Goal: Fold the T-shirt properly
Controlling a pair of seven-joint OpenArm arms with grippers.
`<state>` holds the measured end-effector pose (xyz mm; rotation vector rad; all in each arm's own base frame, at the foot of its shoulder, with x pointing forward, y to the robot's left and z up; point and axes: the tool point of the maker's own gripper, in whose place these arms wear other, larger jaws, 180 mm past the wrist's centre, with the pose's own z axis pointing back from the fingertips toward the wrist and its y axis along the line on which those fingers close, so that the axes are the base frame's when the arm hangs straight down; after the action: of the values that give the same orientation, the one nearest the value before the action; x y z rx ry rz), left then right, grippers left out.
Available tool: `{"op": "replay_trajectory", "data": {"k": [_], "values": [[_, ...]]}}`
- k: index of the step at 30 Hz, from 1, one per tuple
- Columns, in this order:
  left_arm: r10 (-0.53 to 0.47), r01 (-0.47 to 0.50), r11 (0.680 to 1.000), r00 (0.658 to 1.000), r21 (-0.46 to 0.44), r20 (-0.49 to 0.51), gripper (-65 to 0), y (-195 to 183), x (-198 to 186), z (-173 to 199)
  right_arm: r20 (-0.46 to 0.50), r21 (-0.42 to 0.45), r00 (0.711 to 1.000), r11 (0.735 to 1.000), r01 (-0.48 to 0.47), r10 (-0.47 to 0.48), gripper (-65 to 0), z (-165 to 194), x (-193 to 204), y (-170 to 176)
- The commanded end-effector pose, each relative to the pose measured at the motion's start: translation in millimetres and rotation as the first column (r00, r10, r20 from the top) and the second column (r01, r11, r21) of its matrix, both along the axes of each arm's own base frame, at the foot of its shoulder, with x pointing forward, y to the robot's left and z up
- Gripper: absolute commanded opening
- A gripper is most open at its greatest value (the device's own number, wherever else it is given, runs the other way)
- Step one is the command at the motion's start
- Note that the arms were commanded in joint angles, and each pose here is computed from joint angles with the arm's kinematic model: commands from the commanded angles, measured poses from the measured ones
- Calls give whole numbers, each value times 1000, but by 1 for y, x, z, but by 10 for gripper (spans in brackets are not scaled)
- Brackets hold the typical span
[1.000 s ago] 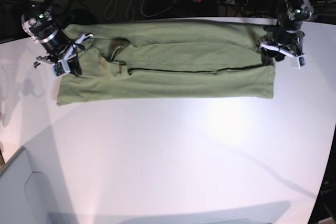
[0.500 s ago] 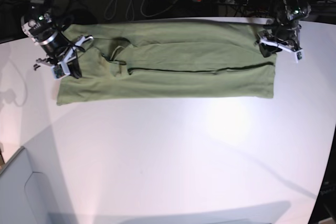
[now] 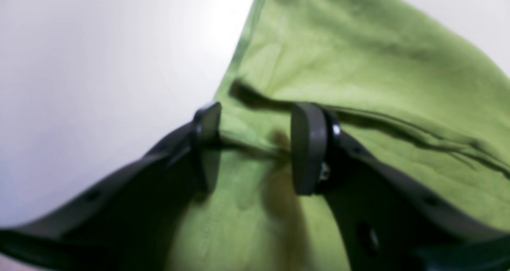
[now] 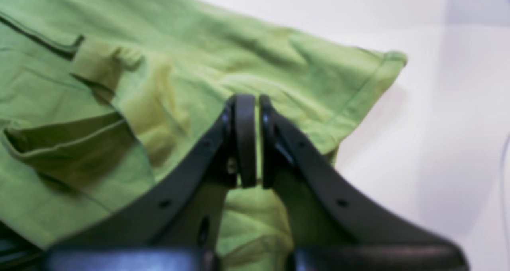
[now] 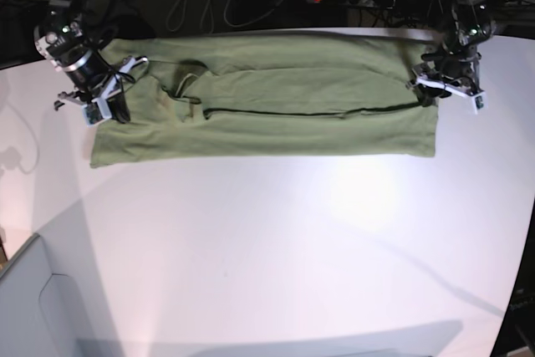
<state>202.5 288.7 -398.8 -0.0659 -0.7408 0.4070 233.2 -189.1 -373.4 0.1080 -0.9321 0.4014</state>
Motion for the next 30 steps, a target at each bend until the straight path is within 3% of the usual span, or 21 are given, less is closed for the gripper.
{"op": "replay_trajectory", "data": {"k": [1,16,30], "values": [[-2,1,1000,999,19,42,-380,5,10,12,46,6,999,1000,-17,17,-645,12,6,1],[34,-34,999,999,3,-24,-379,19,2,-13,46,6,999,1000,-17,17,-645,12,6,1],[31,-31,1000,999,0,-13,-379,18,8,-11,46,6,999,1000,-17,17,-645,12,6,1]]}}
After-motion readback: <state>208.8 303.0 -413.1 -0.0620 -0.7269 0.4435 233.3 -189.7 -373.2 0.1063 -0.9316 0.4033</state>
